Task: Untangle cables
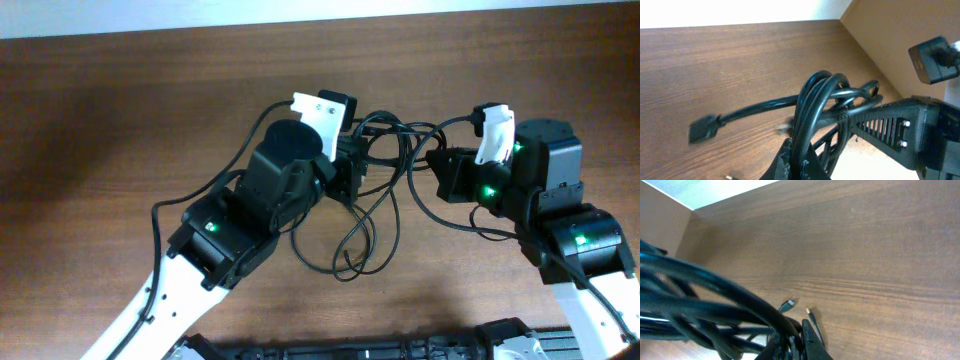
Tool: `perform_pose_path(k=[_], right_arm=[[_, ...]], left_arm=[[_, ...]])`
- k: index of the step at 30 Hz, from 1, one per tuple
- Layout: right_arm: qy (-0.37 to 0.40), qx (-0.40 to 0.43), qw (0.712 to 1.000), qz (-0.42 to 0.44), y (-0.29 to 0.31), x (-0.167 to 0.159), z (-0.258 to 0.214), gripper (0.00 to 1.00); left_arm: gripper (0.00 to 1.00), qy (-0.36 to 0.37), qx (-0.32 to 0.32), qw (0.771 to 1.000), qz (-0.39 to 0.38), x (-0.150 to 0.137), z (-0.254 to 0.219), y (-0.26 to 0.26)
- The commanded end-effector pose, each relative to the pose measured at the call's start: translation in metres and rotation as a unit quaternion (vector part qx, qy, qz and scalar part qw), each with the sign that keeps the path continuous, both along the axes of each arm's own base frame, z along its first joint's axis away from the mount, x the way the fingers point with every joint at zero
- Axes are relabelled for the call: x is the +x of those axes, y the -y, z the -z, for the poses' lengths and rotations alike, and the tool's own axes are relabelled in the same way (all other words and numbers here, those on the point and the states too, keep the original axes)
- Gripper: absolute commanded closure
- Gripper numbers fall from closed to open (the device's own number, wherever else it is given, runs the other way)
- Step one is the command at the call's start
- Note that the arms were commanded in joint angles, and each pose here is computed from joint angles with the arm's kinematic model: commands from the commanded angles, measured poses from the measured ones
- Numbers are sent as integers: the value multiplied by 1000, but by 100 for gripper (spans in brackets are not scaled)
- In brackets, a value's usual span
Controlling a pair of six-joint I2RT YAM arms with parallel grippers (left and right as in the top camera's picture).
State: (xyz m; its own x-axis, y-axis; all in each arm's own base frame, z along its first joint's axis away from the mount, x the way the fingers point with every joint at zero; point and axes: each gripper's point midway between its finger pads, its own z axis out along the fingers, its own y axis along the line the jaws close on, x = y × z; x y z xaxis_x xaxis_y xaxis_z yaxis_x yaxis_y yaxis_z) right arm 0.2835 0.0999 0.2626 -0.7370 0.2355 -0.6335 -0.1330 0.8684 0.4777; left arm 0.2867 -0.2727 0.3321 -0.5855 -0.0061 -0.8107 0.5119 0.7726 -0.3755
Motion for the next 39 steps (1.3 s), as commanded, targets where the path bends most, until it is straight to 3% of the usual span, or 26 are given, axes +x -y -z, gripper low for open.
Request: perform_pose_path(k=[1, 8, 11, 14, 18, 24, 34, 39], right_arm=[[-39, -62, 991, 114, 46, 6, 25, 96], [-27, -49, 994, 95, 38, 8, 19, 93], [52, -47, 997, -32, 6, 13, -4, 67], [131, -75, 982, -114, -9, 14, -23, 42], [185, -53, 964, -182, -29, 6, -43, 35], [239, -28, 932, -271, -52, -11, -59, 34], [309, -10, 901, -303, -63, -12, -88, 34], [311, -10, 900, -304, -64, -12, -90, 44]], left_arm=[[100, 76, -14, 991, -109, 11, -51, -52], [100, 73, -9, 991, -110, 10, -49, -54], [100, 65, -1, 992, -110, 8, -43, -55], [100, 59, 6, 992, -109, 7, -39, -57], [100, 51, 14, 993, -109, 5, -34, -58], [100, 48, 11, 994, -98, 4, -33, -54], [100, 27, -20, 999, -18, -14, -35, -29], [100, 24, -27, 999, -3, -18, -36, -25]])
